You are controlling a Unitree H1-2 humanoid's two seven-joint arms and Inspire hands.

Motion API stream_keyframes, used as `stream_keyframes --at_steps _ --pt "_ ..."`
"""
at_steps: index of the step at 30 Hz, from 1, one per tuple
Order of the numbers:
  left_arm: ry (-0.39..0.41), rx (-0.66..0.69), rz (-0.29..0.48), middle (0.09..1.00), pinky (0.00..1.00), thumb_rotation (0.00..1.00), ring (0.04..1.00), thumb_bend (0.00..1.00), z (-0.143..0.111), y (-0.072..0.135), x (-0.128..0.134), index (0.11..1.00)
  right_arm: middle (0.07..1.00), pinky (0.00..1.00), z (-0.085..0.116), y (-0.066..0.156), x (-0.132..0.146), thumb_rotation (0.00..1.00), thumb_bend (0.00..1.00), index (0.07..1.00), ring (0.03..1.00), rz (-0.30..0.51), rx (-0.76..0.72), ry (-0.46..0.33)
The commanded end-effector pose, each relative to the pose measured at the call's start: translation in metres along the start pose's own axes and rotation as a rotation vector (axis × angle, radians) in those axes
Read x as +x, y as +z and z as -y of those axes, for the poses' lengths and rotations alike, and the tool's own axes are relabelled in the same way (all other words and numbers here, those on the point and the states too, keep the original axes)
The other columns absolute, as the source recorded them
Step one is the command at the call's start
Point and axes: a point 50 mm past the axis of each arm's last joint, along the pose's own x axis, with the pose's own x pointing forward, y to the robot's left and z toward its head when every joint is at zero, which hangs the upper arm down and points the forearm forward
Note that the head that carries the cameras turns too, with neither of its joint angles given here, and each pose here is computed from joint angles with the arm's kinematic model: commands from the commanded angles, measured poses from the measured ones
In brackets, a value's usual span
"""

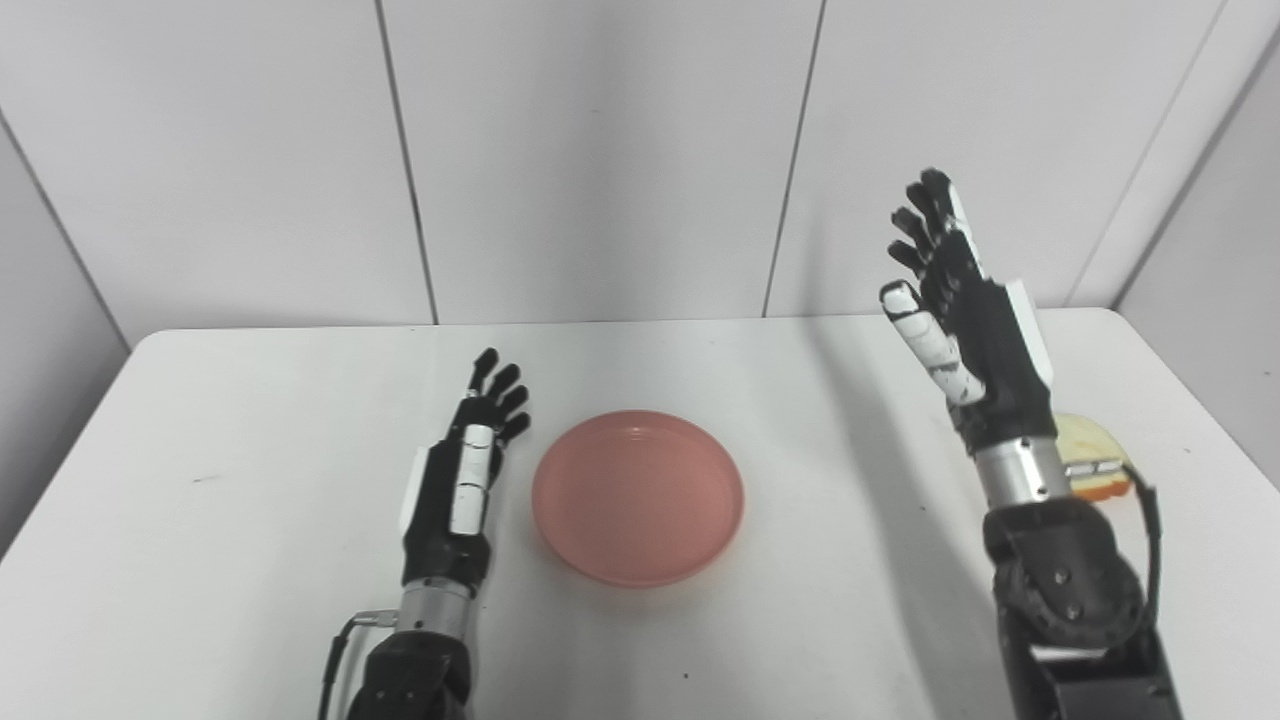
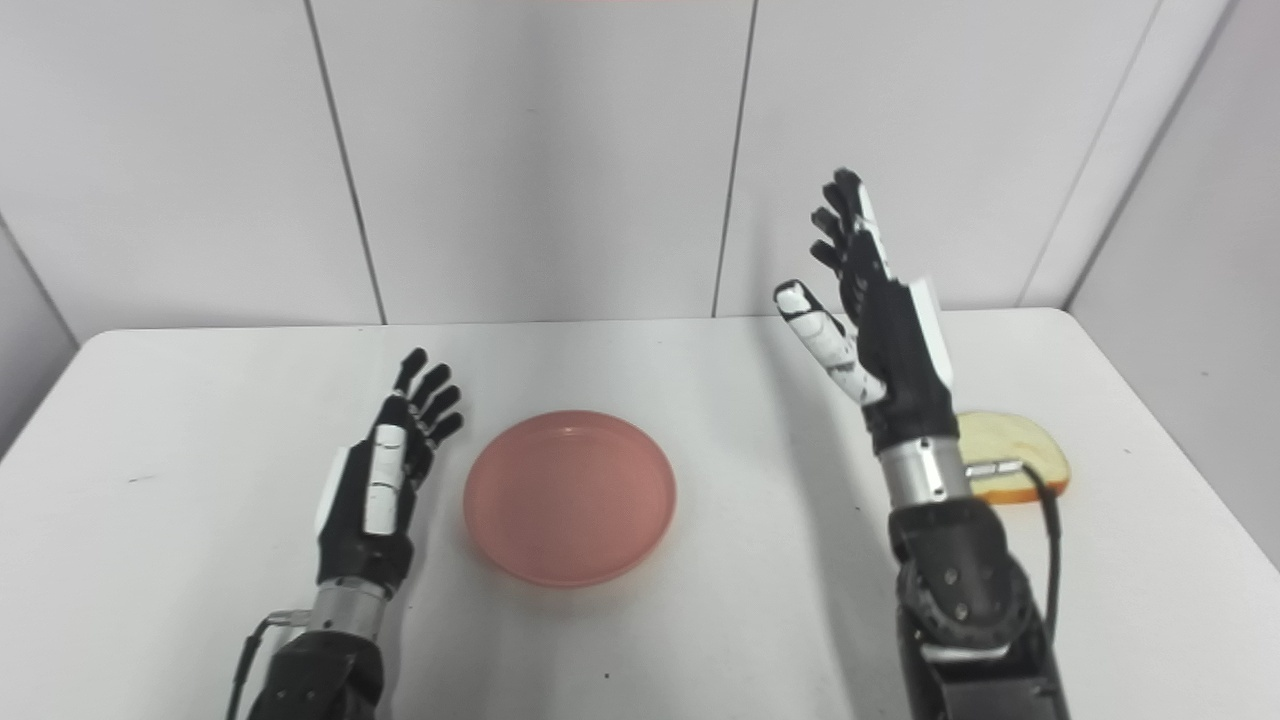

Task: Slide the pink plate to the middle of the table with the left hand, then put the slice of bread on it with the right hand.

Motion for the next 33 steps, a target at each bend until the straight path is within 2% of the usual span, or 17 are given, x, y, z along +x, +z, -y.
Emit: stream_keyframes --at_steps 1,3,4,6,8,11,12,15,19,24,33 --pt "-0.026 0.003 0.068 0.953 0.93 0.98 0.938 0.75 -0.007 0.016 0.003 0.96 0.983 0.87 0.02 0.025 0.017 0.73 0.83 0.993 0.948 0.081 -0.068 0.015" --pt "-0.034 0.017 0.065 0.955 0.92 0.98 0.943 0.77 -0.018 0.015 -0.003 0.961 0.976 0.88 0.038 0.034 0.024 0.75 0.9 0.983 0.949 0.08 -0.23 0.08" --pt "-0.041 0.025 0.062 0.955 0.92 0.98 0.943 0.77 -0.023 0.016 -0.006 0.961 0.976 0.88 0.048 0.038 0.027 0.75 0.9 0.983 0.949 0.072 -0.294 0.117" --pt "-0.062 0.026 0.057 0.962 0.94 0.99 0.953 0.78 -0.03 0.018 -0.008 0.966 0.975 0.88 0.064 0.044 0.031 0.67 0.97 0.98 0.947 0.05 -0.357 0.181" --pt "-0.071 0.018 0.054 0.959 0.93 0.98 0.948 0.78 -0.035 0.021 -0.009 0.959 0.983 0.88 0.075 0.045 0.033 0.52 1.0 0.987 0.955 0.038 -0.387 0.23" --pt "-0.07 0.009 0.049 0.952 0.92 0.97 0.939 0.79 -0.04 0.025 -0.012 0.952 0.949 0.85 0.085 0.046 0.036 0.43 1.0 0.958 0.93 0.009 -0.484 0.273" --pt "-0.069 0.007 0.048 0.952 0.92 0.97 0.939 0.79 -0.042 0.026 -0.013 0.952 0.943 0.85 0.087 0.047 0.036 0.42 1.0 0.952 0.927 0.002 -0.503 0.28" --pt "-0.107 -0.005 0.055 0.956 0.95 0.98 0.949 0.79 -0.046 0.033 -0.015 0.959 0.941 0.89 0.096 0.048 0.036 0.4 1.0 0.942 0.94 -0.099 -0.621 0.316" --pt "-0.139 -0.013 0.072 0.956 0.96 1.0 0.945 0.79 -0.054 0.04 -0.016 0.963 0.961 0.89 0.106 0.048 0.038 0.35 1.0 0.959 0.959 -0.196 -0.71 0.348" --pt "-0.156 -0.025 0.076 0.968 0.97 1.0 0.951 0.79 -0.064 0.036 -0.013 0.973 0.997 0.91 0.122 0.042 0.047 0.31 1.0 0.997 0.995 -0.317 -0.803 0.431" --pt "-0.179 0.001 0.064 0.972 0.97 1.0 0.954 0.77 -0.078 0.037 -0.018 0.975 1.0 0.92 0.135 0.025 0.057 0.33 1.0 1.0 1.0 -0.406 -0.949 0.56"
